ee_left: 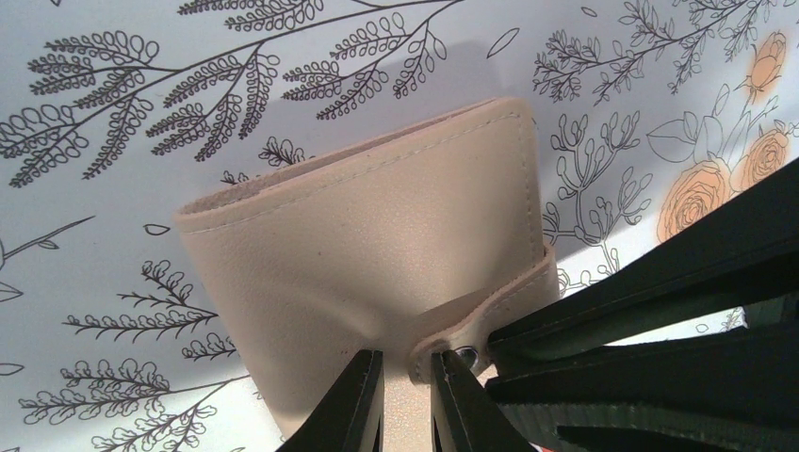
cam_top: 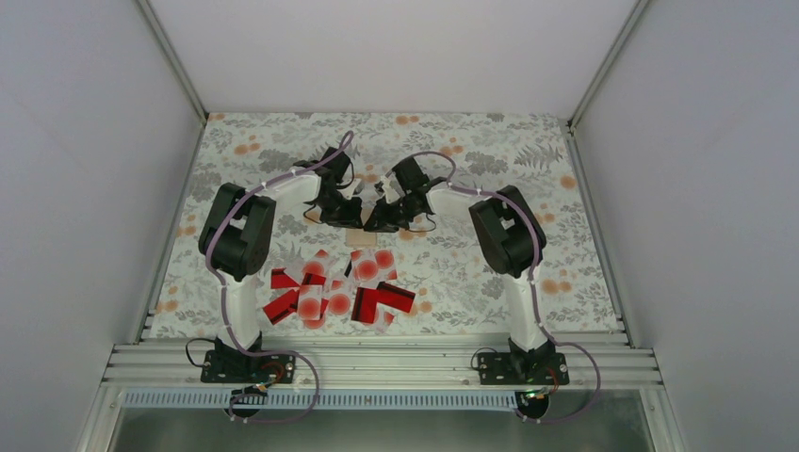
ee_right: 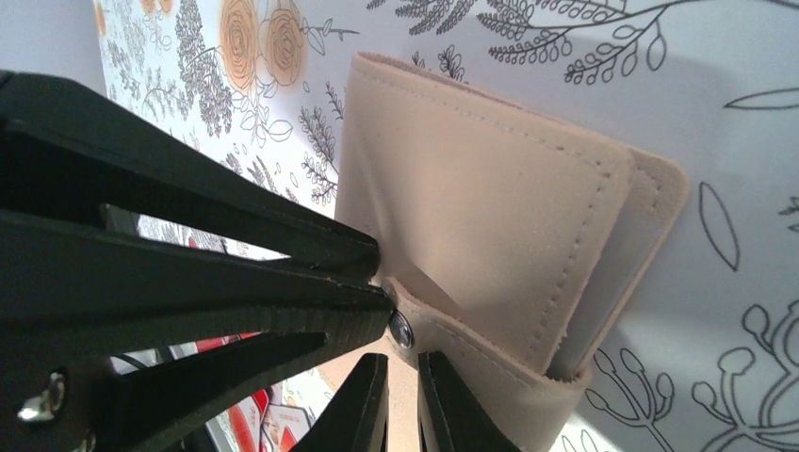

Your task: Put the credit cards into the card holder

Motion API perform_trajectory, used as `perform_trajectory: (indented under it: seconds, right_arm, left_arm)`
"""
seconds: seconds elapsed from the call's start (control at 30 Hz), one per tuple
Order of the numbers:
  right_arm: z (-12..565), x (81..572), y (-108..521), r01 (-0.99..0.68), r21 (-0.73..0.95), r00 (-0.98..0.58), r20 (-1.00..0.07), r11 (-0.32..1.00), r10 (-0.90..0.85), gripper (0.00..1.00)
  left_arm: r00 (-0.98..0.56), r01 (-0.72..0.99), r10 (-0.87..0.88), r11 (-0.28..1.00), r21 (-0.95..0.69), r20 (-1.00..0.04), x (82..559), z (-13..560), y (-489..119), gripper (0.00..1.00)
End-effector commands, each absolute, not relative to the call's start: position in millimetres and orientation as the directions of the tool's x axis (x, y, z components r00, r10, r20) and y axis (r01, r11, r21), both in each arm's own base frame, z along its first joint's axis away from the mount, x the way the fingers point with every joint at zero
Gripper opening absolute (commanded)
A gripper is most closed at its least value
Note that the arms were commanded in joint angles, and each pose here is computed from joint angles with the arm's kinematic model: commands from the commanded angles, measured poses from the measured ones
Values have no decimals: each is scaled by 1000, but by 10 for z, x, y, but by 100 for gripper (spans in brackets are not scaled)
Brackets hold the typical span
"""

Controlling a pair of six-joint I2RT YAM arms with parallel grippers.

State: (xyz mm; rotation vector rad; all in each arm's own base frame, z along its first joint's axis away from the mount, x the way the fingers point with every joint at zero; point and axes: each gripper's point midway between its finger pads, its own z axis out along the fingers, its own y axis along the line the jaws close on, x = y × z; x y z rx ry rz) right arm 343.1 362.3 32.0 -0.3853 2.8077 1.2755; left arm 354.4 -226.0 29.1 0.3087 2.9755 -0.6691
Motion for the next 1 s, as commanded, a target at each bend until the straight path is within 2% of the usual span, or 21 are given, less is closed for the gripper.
perform_trajectory:
  seconds: [0.0, 0.5, 0.97]
  right_arm:
    - [-296, 3468, 3444, -162, 606, -986, -65, 779, -154, 10]
    - [-273, 3460, 3257, -81, 502, -995, 3, 861, -96, 10]
    - [321, 3626, 3461, -146, 620, -989, -107, 771, -102, 10]
  left_arm:
    - [-978, 184, 209, 892, -412, 17, 3217, -57, -2271, 15]
    - [-982, 172, 191, 896, -410, 4, 3270, -78, -2285, 16]
    - [-977, 203, 213, 910, -363, -13, 3357, -70, -2406, 17]
